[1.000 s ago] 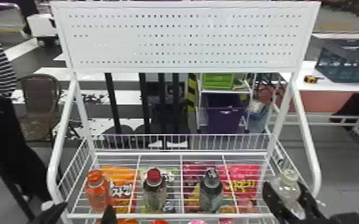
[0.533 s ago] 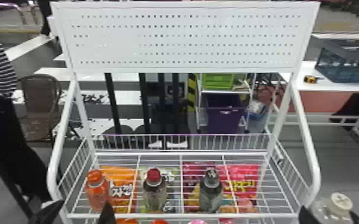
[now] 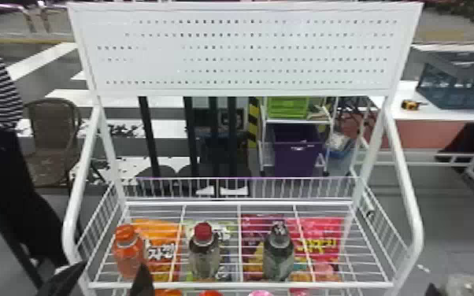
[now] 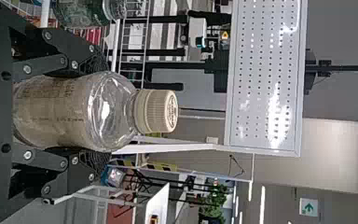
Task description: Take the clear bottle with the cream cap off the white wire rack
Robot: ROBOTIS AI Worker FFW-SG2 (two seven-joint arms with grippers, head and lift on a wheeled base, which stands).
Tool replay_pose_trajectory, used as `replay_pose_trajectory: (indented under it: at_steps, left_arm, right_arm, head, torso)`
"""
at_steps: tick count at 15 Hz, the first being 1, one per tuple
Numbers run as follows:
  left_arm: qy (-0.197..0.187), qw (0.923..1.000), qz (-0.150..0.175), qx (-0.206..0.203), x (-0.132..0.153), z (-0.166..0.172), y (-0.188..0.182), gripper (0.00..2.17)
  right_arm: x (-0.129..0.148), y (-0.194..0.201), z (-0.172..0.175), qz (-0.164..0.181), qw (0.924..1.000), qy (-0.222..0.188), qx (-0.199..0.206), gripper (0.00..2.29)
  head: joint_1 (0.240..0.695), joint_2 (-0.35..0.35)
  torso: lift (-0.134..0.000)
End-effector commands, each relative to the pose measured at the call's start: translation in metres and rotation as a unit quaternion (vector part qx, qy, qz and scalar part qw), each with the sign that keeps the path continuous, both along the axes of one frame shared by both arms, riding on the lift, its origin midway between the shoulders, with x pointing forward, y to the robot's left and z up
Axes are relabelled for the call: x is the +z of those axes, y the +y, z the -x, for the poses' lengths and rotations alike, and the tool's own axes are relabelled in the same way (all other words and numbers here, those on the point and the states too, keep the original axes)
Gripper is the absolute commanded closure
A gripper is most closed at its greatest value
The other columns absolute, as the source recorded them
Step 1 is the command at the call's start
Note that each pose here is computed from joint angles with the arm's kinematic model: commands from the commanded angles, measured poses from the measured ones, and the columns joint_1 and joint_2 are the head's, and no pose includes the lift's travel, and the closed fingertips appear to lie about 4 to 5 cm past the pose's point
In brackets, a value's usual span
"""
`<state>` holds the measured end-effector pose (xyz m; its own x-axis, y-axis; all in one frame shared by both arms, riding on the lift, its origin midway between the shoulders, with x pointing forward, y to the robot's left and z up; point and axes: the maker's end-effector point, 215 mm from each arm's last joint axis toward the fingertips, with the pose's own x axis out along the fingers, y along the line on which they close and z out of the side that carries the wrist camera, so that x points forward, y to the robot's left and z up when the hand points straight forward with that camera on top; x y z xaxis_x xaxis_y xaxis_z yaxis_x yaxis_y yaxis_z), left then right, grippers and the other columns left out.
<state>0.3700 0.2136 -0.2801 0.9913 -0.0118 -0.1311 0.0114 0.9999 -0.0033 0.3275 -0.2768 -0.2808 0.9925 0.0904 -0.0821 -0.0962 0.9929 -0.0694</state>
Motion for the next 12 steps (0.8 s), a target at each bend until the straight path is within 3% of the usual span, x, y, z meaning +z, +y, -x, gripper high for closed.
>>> replay_pose_trajectory:
  at_steps: [1, 12]
  left_arm:
    - [0.000, 1.0000, 0.000, 0.000, 0.0006, 0.0002, -0.0002, 0.14]
    - [0.002, 1.0000, -0.001, 0.001, -0.0018, -0.0008, 0.0012, 0.14]
  right_arm:
    - [0.0011, 0.0021, -0.0016, -0.002, 1.0000, -0.001, 0.002, 1.54]
    - [0.0024, 0.0055, -0.0020, -0.006, 0.9999, -0.005, 0.013, 1.53]
  head:
    - [0.499, 0.000]
    - [0.499, 0.000]
  torso:
    - [0.000]
    - [0.000]
